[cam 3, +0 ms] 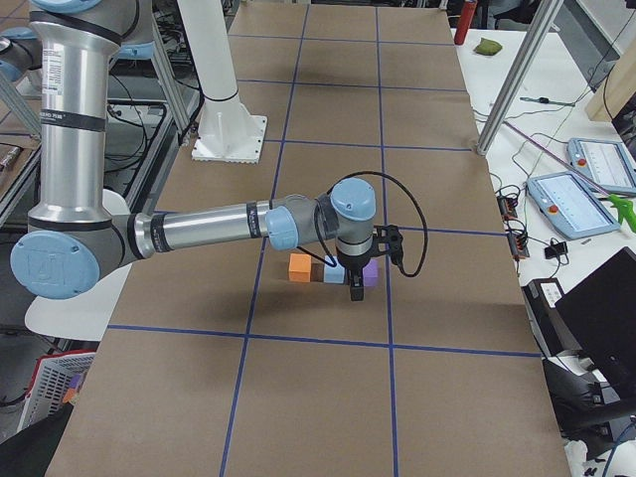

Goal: Place blue block between orange and purple blocks

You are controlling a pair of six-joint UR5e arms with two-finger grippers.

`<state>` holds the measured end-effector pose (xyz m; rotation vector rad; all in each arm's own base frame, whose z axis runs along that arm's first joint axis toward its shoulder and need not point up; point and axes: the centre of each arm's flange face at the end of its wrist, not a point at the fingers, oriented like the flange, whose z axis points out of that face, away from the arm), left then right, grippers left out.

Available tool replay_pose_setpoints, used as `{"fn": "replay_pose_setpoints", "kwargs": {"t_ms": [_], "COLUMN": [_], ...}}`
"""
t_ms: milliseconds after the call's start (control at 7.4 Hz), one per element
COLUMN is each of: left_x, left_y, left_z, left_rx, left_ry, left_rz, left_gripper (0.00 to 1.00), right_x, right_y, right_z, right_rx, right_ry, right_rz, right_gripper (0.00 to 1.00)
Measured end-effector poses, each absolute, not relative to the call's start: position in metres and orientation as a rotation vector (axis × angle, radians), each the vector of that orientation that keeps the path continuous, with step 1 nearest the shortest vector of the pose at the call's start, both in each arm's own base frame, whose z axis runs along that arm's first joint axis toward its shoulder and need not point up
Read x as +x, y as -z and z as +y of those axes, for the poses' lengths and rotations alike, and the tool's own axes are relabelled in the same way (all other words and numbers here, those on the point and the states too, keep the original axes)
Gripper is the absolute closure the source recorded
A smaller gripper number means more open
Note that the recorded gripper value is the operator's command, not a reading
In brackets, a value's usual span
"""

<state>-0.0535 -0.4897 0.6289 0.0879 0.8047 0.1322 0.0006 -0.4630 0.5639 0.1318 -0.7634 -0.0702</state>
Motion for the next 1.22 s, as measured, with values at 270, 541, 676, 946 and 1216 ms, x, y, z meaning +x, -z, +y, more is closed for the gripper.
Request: {"fn": "replay_pose_setpoints", "kwargs": {"t_ms": [270, 541, 676, 946, 1216], "left_x": [-0.054, -0.053, -0.053, -0.053, -0.054], "left_y": [-0.632, -0.633, -0.632, -0.627, -0.627], "left_z": [-0.488, -0.484, -0.484, -0.487, -0.485], "left_rx": [0.074, 0.067, 0.071, 0.082, 0.085], "left_ry": [-0.109, -0.094, -0.094, -0.098, -0.101], "left_rz": [0.805, 0.808, 0.808, 0.806, 0.804], "left_gripper": [0.00, 0.00, 0.00, 0.00, 0.00], "right_x": [-0.001, -0.008, -0.010, -0.011, -0.009], "right_y": [-0.562, -0.564, -0.565, -0.567, -0.587], "right_z": [-0.465, -0.465, -0.465, -0.464, -0.462], "right_rx": [0.132, 0.119, 0.115, 0.111, 0.097], "right_ry": [0.072, 0.078, 0.080, 0.083, 0.125], "right_rz": [-0.766, -0.768, -0.769, -0.770, -0.769], "right_gripper": [0.00, 0.00, 0.00, 0.00, 0.00]}}
